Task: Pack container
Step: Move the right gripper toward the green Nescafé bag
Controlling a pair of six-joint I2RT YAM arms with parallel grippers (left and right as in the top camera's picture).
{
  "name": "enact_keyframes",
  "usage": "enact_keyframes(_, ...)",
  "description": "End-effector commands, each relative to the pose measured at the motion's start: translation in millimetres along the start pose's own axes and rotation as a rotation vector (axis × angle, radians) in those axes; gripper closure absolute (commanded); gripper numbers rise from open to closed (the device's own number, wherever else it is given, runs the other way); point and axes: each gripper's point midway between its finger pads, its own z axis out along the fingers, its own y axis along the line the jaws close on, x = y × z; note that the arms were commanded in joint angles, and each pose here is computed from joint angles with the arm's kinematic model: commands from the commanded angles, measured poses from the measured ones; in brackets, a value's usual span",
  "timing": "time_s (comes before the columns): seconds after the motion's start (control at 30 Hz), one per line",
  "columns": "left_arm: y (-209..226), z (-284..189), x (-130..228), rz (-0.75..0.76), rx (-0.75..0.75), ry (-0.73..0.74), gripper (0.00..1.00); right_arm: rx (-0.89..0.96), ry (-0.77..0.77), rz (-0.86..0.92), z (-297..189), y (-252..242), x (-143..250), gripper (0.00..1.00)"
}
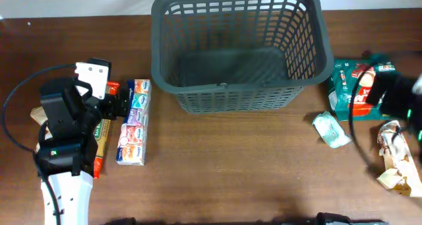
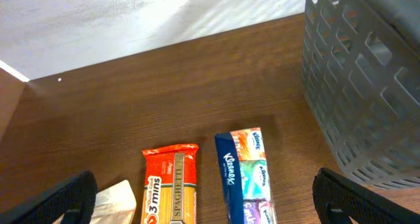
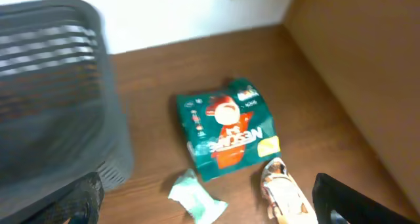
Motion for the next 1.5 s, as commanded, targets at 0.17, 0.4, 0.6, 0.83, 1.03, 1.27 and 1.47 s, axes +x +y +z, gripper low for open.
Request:
enact_keyframes(0.17,-0.7,-2.2,-6.6,0.011,0.015,-0.013,0.01,-0.078,0.209,0.145,92.5,-29.2,4.2,0.01)
enact_keyframes(0.4,-0.7,-2.2,-6.6,0.011,0.015,-0.013,0.01,-0.161,0.317,0.249,173.5,-68.9,20.7,0.01)
enact_keyframes(0.6,-0.7,-2.2,-6.5,0.011,0.015,-0.013,0.01,-0.400,0.340,0.314,227.6,-77.7,26.2,0.01)
enact_keyframes(0.83,-0.7,-2.2,-6.6,0.011,0.015,-0.013,0.01,-0.386,0.455,0.354,271.4,-93.2,67.2,0.01)
enact_keyframes(1.03,-0.7,-2.2,-6.6,0.011,0.015,-0.013,0.01,-0.286,0.503,0.324,296.1,-111.7,88.1,0.00)
enact_keyframes(1.27,-0.7,-2.2,-6.6,0.011,0.015,-0.013,0.01,-0.237,0.467,0.227,313.6,-125.8,88.4,0.04)
enact_keyframes(1.47,-0.7,-2.2,-6.6,0.011,0.015,-0.013,0.01,-0.173,0.493,0.161,330.9,-139.3,102.2,0.01)
